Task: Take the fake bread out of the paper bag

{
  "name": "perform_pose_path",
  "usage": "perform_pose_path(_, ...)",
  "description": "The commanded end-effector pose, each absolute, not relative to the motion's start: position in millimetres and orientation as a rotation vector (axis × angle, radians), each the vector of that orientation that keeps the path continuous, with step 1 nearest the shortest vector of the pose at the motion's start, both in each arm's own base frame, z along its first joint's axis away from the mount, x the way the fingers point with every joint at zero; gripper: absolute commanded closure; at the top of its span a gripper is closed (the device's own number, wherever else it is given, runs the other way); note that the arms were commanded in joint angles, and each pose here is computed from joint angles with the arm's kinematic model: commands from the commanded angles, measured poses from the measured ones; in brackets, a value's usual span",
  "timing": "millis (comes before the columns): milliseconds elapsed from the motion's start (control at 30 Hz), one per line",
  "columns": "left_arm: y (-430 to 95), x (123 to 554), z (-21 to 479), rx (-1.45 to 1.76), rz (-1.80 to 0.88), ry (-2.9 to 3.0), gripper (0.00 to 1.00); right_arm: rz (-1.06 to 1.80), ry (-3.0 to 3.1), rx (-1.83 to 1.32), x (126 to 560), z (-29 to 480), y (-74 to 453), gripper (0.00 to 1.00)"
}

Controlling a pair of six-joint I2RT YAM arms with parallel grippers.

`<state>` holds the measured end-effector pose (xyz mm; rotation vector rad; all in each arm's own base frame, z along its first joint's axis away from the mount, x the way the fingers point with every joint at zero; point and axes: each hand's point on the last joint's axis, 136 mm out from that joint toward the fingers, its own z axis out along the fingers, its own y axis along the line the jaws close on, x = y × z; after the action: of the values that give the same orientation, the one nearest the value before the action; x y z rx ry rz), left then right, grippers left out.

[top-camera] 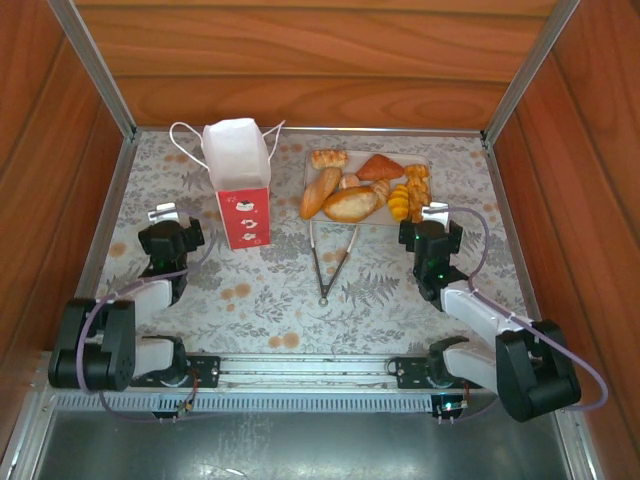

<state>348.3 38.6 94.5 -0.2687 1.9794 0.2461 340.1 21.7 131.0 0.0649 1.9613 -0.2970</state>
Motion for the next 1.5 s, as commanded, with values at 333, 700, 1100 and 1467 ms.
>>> perform_pose_path(333,35,392,84,-0.187,0.191,1.938,0.0,-0.181,1.888,-0.009,367,126,28,0.0)
perform_pose_path(700,36,392,84,-0.194,0.179,1.94,0.0,-0.064,1.899,-0.068,394,105,27,0.0)
perform_pose_path(1100,36,392,84,-0.194,0.181,1.94,0.0,0.023,1.993,0.002,404,91,11,0.0)
perform_pose_path(1467,36,392,83,-0.193,0.18,1.941,0.0,0.022,1.992,0.002,404,91,11,0.0)
